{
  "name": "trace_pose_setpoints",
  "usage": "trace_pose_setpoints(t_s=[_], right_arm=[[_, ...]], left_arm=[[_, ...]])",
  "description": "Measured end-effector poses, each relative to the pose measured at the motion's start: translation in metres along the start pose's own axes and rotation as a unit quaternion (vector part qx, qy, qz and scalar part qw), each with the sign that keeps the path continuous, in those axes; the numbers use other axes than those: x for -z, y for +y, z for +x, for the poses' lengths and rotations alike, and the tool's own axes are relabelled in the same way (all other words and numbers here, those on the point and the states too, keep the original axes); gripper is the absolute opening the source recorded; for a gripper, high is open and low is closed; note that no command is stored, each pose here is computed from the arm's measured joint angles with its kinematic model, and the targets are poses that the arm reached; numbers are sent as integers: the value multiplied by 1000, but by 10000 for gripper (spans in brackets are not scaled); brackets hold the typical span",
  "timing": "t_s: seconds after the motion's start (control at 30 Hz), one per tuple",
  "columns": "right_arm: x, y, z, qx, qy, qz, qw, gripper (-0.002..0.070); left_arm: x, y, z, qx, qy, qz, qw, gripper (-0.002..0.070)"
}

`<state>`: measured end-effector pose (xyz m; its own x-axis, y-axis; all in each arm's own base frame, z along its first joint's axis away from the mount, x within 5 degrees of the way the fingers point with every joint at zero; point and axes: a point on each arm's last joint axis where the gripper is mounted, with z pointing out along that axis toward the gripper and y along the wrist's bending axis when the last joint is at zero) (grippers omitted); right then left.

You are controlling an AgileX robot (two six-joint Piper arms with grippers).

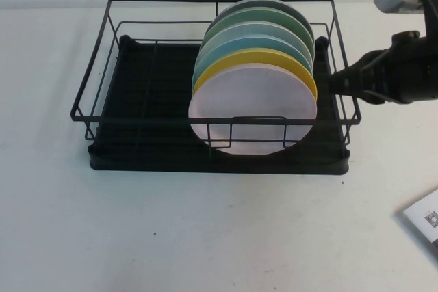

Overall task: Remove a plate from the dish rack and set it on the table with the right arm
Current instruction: Grasp the plate from the shelf

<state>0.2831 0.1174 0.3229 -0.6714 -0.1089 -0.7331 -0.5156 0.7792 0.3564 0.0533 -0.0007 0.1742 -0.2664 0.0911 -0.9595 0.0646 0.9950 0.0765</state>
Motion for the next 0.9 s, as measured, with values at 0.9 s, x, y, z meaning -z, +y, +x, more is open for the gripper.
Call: trace_pose_setpoints(t_s=[0.9], right_arm=[[-17,45,-46,208,41,-33,977,68]], left_arm=[[0,0,0,0,0,0,1000,-6]])
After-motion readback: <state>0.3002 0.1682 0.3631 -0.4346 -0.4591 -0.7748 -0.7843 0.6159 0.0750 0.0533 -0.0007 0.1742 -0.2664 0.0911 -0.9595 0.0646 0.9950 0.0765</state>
